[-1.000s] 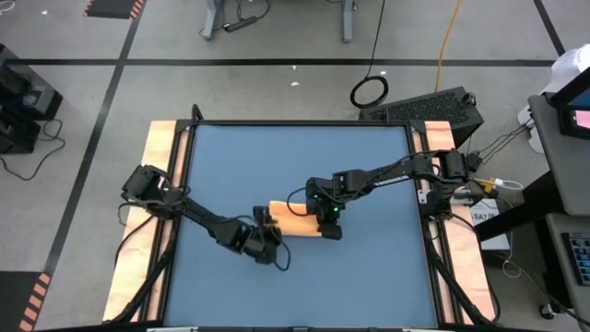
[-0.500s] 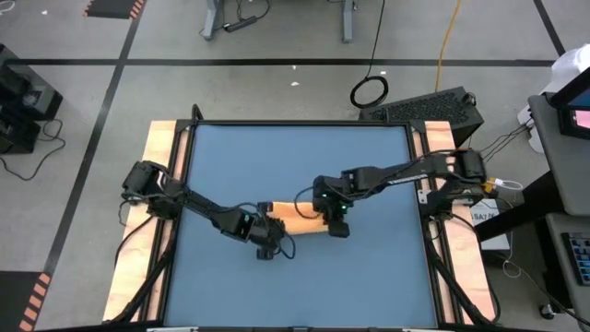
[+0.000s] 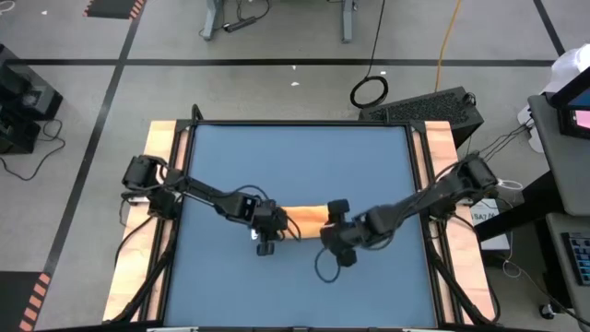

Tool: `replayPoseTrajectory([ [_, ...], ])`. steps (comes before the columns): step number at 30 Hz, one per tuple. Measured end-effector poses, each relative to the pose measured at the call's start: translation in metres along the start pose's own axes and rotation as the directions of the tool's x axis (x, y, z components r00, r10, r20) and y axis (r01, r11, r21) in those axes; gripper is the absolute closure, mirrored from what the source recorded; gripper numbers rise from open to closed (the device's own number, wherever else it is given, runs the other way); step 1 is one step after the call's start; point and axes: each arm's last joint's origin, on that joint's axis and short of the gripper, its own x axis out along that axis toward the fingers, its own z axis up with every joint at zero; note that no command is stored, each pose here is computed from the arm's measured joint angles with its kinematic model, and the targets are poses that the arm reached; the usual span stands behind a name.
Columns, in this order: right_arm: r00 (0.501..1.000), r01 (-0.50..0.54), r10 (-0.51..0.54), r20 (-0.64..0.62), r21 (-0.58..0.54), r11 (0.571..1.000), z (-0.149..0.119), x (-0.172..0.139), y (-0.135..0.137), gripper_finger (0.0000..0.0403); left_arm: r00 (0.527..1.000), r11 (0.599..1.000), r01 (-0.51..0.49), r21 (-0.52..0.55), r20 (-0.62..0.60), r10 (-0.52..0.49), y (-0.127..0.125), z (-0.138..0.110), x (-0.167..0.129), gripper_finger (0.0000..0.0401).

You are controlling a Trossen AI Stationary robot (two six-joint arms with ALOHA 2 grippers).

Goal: Roll towel
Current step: Roll the yellow towel

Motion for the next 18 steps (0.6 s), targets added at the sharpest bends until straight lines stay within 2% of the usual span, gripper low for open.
replayPoseTrajectory([
  [3,0.998,0.041,-0.041,-0.040,-0.009,0.999,-0.004,0.016,0.012,0.0138,0.996,0.996,0.083,-0.033,-0.011,-0.083,0.007,0.002,-0.001,0.0351],
  [7,0.993,0.066,-0.069,-0.091,-0.030,0.997,-0.009,0.037,0.019,0.0117,0.991,0.990,0.126,-0.063,-0.024,-0.128,0.015,0.002,-0.001,0.0351],
  [13,0.991,0.086,-0.086,-0.105,-0.007,0.996,-0.009,0.054,0.017,0.0113,0.987,0.985,0.152,-0.085,-0.029,-0.155,0.021,0.003,-0.002,0.0351],
  [18,0.991,0.050,-0.042,-0.123,0.058,0.997,-0.008,0.058,0.008,0.0122,0.988,0.985,0.151,-0.087,-0.033,-0.154,0.021,0.003,-0.002,0.0351],
])
